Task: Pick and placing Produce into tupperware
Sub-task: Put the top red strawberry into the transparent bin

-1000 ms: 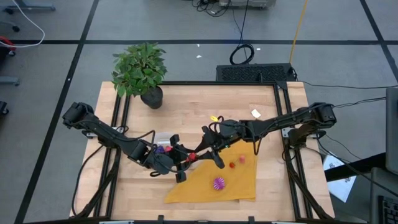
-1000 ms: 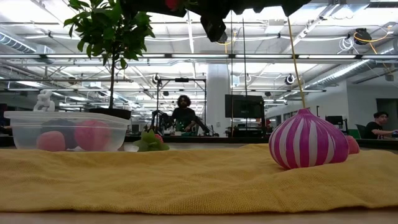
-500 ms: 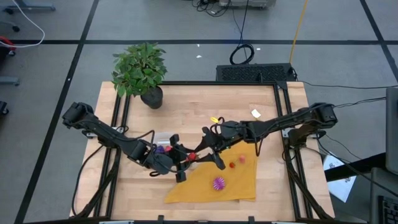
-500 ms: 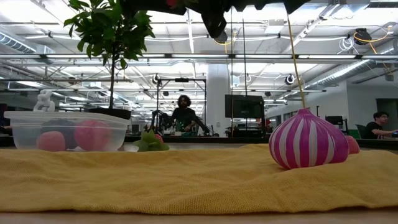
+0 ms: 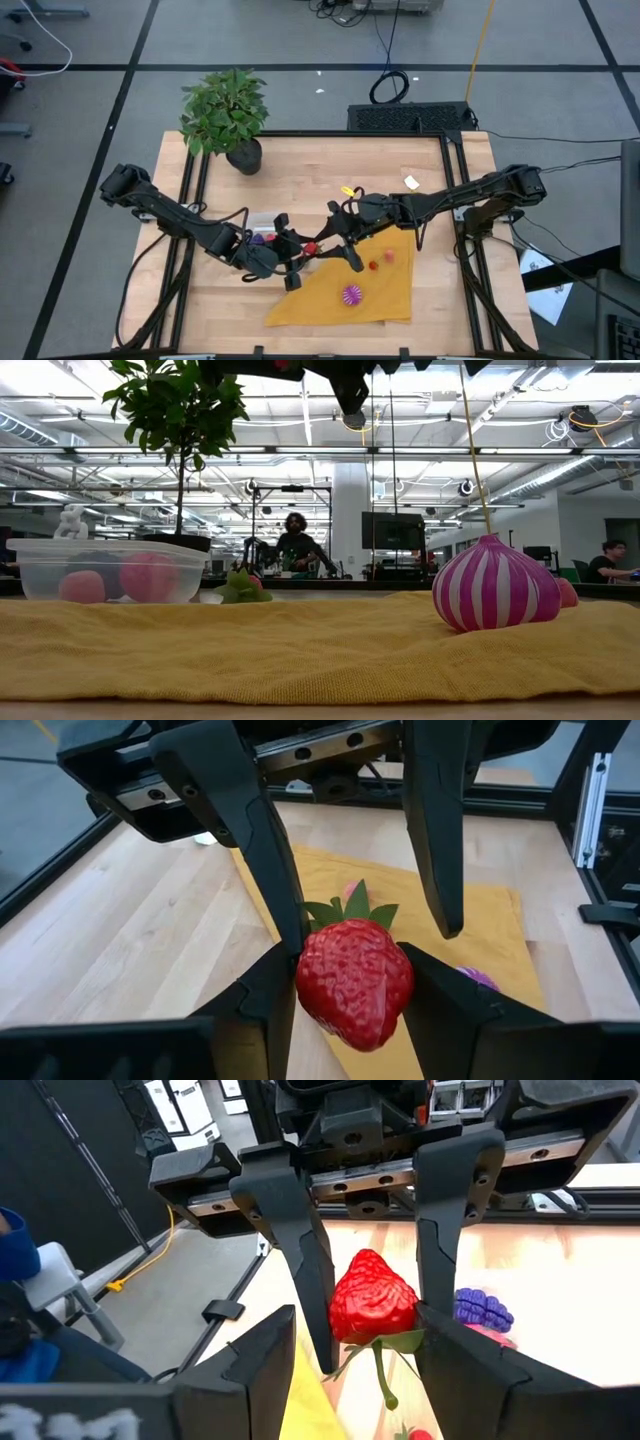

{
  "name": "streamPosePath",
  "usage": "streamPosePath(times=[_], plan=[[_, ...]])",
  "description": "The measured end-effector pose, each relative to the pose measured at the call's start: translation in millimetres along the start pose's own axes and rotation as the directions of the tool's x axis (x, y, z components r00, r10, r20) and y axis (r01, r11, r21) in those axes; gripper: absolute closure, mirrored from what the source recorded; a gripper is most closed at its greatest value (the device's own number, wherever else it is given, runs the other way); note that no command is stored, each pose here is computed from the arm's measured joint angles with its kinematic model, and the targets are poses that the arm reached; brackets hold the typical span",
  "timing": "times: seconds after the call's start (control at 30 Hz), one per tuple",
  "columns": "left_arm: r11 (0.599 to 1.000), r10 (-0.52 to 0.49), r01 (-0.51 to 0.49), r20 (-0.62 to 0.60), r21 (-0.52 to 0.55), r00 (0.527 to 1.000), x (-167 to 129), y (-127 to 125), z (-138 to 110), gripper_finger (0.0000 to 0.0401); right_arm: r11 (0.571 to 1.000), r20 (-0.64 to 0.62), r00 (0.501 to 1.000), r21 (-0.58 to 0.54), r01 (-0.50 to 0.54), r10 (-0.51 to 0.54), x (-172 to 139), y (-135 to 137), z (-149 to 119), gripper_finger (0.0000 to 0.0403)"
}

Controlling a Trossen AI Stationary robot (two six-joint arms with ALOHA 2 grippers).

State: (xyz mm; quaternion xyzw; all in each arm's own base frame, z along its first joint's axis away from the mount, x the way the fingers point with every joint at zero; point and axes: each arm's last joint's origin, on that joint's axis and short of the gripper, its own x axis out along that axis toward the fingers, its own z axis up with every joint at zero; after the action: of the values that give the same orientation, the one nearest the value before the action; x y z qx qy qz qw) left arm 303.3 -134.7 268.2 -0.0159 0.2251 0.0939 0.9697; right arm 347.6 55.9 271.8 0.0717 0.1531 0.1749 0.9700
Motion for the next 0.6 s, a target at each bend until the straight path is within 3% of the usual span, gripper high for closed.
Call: streamPosePath(times=[0.6], plan=[[1.0,0.013,-0.013,-0.015,-0.007,1.0,-6.4,-0.7,-1.7,0.0252,1.0,0.009,1.0,-0.005,0.004,-0.004,-0.4,-0.1,1.7,0.0213]])
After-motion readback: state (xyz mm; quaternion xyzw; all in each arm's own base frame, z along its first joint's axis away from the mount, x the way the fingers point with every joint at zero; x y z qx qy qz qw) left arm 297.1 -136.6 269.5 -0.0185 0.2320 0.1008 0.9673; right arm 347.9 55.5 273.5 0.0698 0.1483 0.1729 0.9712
